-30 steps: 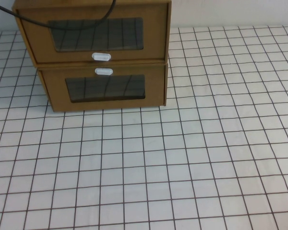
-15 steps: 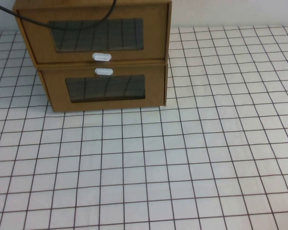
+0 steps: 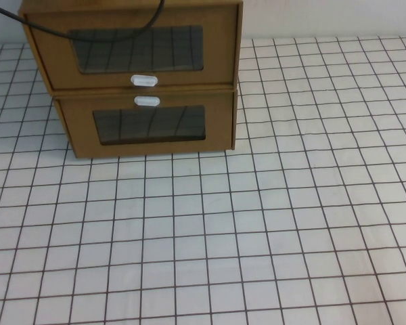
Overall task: Open the shoe box
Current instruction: 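Pull the top drawer of the cardboard box fully open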
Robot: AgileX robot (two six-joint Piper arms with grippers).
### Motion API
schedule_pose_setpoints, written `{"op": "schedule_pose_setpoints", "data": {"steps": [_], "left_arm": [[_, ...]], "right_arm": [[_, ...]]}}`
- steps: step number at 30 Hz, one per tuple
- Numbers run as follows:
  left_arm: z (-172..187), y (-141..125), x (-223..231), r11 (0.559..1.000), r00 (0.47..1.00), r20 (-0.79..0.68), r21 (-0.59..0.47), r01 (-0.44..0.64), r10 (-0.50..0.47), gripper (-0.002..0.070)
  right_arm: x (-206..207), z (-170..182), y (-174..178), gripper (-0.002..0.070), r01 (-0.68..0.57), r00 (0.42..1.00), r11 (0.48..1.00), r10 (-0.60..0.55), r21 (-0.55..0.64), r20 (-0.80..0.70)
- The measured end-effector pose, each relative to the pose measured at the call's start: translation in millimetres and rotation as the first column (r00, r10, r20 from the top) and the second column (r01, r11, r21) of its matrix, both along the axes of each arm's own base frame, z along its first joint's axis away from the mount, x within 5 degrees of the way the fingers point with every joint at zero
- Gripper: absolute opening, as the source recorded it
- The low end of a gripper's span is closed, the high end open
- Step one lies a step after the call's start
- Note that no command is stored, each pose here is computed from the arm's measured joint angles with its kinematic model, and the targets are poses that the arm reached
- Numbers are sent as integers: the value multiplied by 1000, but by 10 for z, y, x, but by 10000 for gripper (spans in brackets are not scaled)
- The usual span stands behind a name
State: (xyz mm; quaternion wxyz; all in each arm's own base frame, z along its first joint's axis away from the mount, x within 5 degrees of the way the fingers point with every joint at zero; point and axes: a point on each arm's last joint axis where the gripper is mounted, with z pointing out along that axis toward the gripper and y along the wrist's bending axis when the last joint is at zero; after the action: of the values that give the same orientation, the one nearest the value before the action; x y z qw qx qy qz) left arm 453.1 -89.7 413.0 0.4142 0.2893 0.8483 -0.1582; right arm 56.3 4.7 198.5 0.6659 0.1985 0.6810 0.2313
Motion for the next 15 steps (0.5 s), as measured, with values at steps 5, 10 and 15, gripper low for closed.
{"op": "schedule_pose_setpoints", "data": {"steps": [5,10,15], "left_arm": [[2,-3,-1,1000,1000,-1,-5,1,-1,-3],[1,-2,-1,1000,1000,-1,-3,0,0,-2],[0,-2,-2,1000,1000,-3,-3,1,-1,-2]], "right_arm": [[-23,185,95,-14,-103,989,994,105,24,-100],[150,659,187,-13,-247,925,965,209,-85,-316],[523,985,252,-14,-424,820,886,286,-189,-496]]}}
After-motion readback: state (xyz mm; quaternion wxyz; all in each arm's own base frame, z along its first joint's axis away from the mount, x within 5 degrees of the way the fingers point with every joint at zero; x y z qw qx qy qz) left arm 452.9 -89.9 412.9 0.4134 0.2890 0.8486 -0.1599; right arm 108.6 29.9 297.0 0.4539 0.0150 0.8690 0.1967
